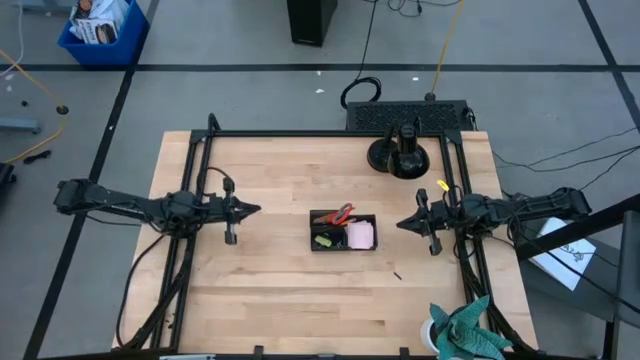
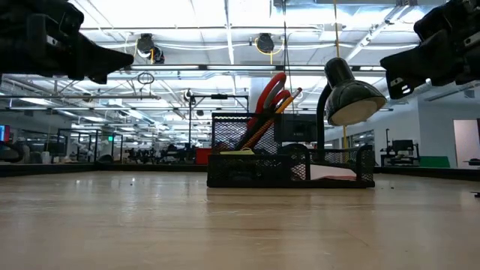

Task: Pick and place office supplies into organizer
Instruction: Return to Home Position

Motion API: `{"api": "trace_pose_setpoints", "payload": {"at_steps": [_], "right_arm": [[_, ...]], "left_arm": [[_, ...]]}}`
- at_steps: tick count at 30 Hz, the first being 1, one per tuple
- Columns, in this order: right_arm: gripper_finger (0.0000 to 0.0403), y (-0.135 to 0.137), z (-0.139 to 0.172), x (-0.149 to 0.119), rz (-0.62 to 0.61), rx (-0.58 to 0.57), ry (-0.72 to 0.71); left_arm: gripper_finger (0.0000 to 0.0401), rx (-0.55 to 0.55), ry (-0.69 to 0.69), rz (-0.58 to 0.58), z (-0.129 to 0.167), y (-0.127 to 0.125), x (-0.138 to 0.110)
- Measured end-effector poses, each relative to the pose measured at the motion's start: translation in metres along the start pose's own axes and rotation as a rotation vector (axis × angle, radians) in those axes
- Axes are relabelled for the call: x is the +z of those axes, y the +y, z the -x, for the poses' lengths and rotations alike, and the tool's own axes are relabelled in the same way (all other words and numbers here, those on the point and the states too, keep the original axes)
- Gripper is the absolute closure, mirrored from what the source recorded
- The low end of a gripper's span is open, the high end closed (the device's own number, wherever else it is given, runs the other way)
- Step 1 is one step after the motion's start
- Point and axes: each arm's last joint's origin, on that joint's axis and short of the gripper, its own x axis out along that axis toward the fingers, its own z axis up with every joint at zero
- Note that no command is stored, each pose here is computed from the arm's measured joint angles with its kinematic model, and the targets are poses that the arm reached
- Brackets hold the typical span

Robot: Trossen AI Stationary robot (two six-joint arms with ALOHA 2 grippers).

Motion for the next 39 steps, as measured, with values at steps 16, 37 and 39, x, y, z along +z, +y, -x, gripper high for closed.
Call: {"api": "trace_pose_setpoints", "payload": {"at_steps": [16,37,39], "right_arm": [[0.0403,-0.001,0.004,0.008,-0.025,-0.041,-0.113],[0.0403,0.002,0.005,0.011,-0.067,0.05,-0.139],[0.0403,0.002,0.005,0.011,-0.093,0.051,-0.135]], "left_arm": [[0.04,-0.017,0.007,0.009,0.003,-0.001,0.001],[0.0397,-0.024,0.086,0.078,0.003,-0.002,-0.006],[0.0399,-0.025,0.102,0.092,0.004,-0.002,-0.007]]}}
